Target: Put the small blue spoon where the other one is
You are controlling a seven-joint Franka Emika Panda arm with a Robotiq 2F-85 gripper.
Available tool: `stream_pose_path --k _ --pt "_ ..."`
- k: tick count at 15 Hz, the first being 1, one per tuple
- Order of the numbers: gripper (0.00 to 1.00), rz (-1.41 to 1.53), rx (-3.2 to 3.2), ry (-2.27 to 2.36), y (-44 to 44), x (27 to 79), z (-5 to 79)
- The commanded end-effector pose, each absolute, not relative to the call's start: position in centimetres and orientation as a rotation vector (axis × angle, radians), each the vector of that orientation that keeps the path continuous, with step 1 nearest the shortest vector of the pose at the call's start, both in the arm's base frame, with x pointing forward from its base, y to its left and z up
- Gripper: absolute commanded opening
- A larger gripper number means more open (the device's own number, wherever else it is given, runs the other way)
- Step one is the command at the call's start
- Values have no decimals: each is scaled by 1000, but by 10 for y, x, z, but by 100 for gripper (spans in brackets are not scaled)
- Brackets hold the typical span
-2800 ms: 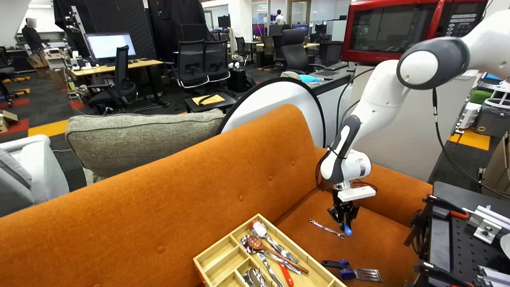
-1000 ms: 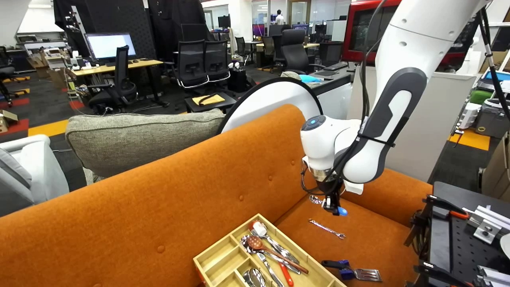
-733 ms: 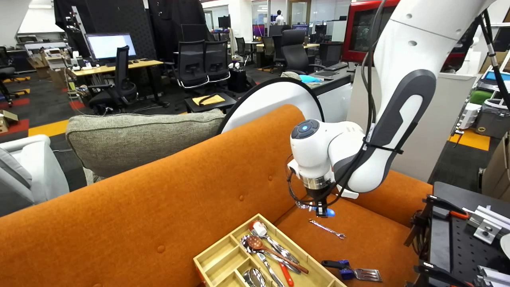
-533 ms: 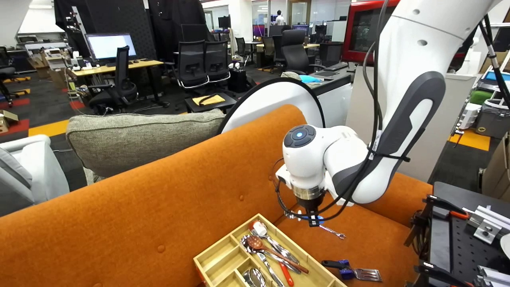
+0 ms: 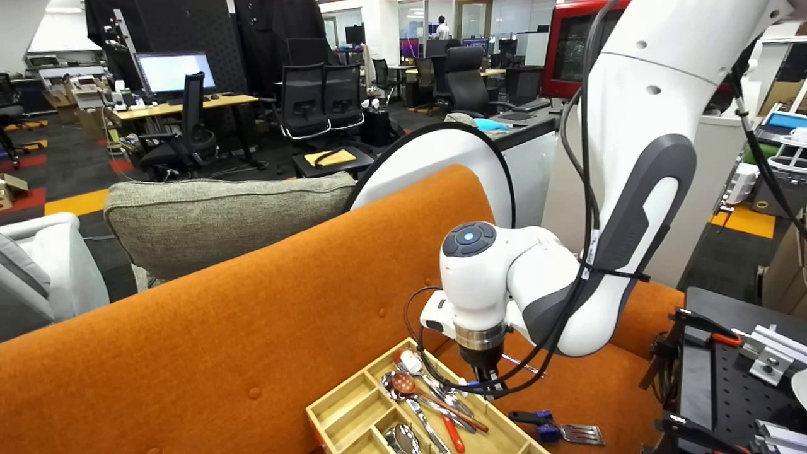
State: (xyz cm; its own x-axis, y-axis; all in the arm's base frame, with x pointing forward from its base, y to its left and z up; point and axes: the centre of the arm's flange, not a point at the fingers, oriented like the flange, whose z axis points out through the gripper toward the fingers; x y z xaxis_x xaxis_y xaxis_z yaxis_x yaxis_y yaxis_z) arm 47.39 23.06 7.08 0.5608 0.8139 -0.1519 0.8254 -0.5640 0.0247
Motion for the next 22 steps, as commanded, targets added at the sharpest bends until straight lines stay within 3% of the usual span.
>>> stream_pose_path --k 1,4,5,22 --pt "26 -189 2695 1429 227 475 70" --pt "26 -184 2698 1441 227 476 70" --pt "7 -183 2698 1445 229 476 70" --pt "7 -390 2443 1994 311 419 -12"
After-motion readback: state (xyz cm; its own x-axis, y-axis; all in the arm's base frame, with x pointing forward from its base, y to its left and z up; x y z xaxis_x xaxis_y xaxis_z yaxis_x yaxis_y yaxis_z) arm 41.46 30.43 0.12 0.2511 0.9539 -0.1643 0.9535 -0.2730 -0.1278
